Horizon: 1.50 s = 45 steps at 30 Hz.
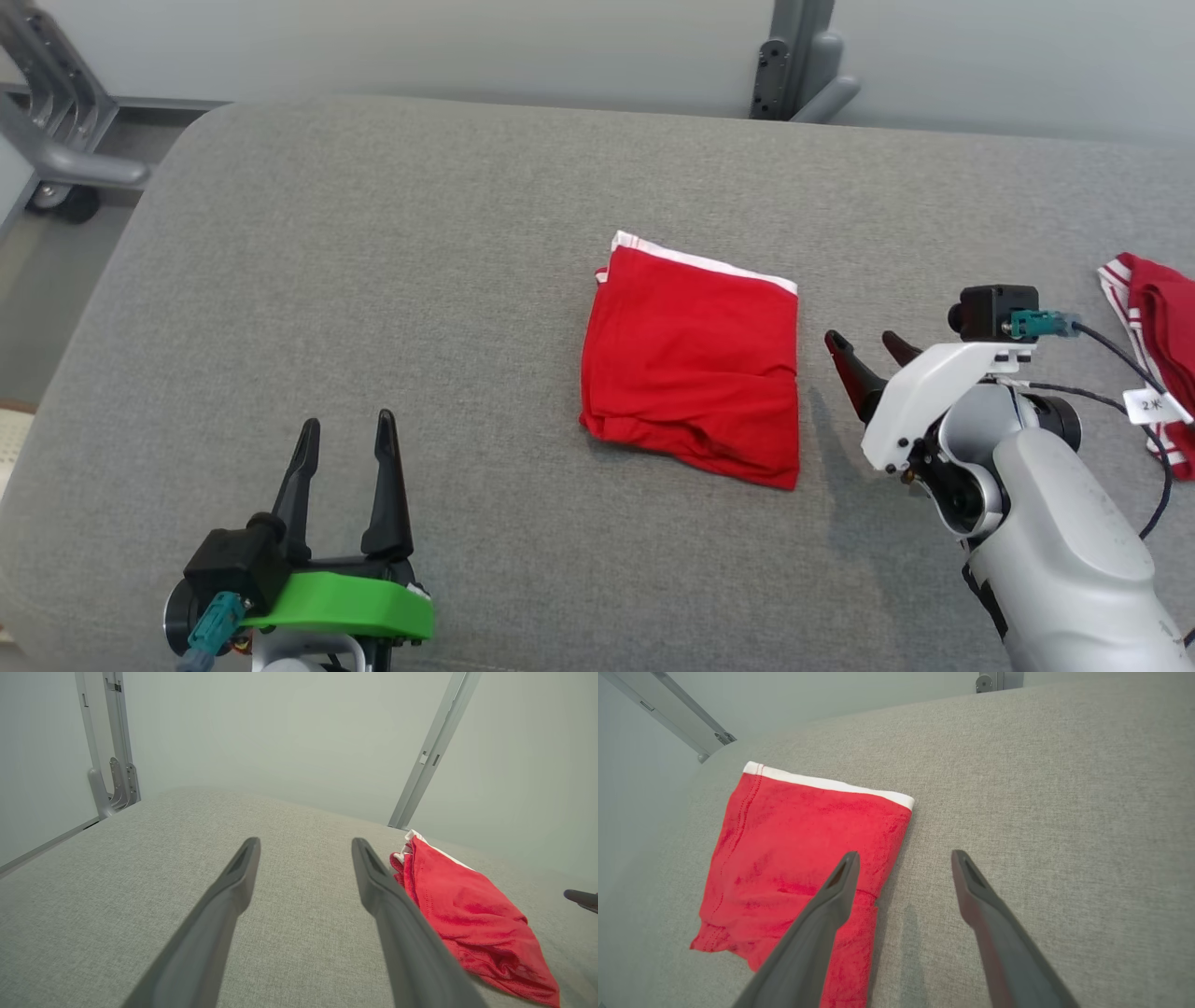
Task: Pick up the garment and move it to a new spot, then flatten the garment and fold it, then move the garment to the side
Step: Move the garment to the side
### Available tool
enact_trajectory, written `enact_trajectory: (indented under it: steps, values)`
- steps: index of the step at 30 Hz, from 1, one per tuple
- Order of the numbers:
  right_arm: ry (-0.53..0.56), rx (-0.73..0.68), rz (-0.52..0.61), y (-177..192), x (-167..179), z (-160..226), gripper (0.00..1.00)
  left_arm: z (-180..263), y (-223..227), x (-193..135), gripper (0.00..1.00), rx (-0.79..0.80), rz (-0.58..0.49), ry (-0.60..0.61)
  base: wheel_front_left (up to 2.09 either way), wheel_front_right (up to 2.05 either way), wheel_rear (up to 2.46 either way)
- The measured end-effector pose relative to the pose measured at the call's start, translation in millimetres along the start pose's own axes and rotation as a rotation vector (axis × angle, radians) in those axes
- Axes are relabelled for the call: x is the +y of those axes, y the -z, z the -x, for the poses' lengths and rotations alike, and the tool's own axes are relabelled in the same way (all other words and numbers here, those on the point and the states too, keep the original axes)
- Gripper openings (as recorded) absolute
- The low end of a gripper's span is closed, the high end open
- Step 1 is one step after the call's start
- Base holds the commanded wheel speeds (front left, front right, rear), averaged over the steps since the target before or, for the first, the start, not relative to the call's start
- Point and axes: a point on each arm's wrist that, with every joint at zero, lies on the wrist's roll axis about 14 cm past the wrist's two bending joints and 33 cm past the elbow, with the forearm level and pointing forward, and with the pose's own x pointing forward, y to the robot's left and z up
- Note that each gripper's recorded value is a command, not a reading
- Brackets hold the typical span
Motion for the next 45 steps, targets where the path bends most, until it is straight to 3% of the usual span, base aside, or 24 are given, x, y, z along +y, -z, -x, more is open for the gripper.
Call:
enact_trajectory:
  steps: [5, 14, 15, 17, 18, 20, 30, 45]
  values:
    - [-0.067, 0.193, -0.058, 28.9, 13.3, -25.8, 1.0, 3.5, 1.2, 15.4, 1.0, 0.008, -0.003, -0.053, 0.0, 0.0, 0.0]
    - [-0.125, 0.345, -0.118, 64.2, 27.3, -43.7, 1.0, 8.2, 4.8, 33.9, 1.0, 0.026, -0.016, -0.115, 0.0, 0.0, 0.0]
    - [-0.131, 0.349, -0.12, 64.7, 28.6, -46.0, 0.95, 8.5, 5.5, 35.5, 1.0, 0.029, -0.017, -0.12, 0.0, 0.0, 0.0]
    - [-0.142, 0.353, -0.121, 66.3, 31.9, -49.9, 0.48, 7.9, 6.1, 38.0, 1.0, 0.031, -0.02, -0.128, 0.0, 0.0, 0.0]
    - [-0.147, 0.354, -0.124, 66.8, 33.7, -51.5, 0.35, 7.0, 6.1, 38.7, 1.0, 0.031, -0.022, -0.129, 0.0, 0.0, 0.0]
    - [-0.154, 0.342, -0.115, 65.4, 35.5, -54.5, 0.0, 4.4, 6.0, 38.5, 1.0, 0.031, -0.023, -0.128, 0.0, 0.0, 0.0]
    - [-0.148, 0.308, -0.071, 57.6, 21.8, -49.8, 0.0, -10.0, 12.1, 20.3, 1.0, 0.041, -0.022, -0.067, 0.0, 0.0, 0.0]
    - [0.005, 0.218, 0.01, 20.2, -64.8, 10.4, 0.0, -52.8, 33.8, -60.0, 1.0, 0.068, -0.011, 0.192, 0.0, 0.0, 0.0]
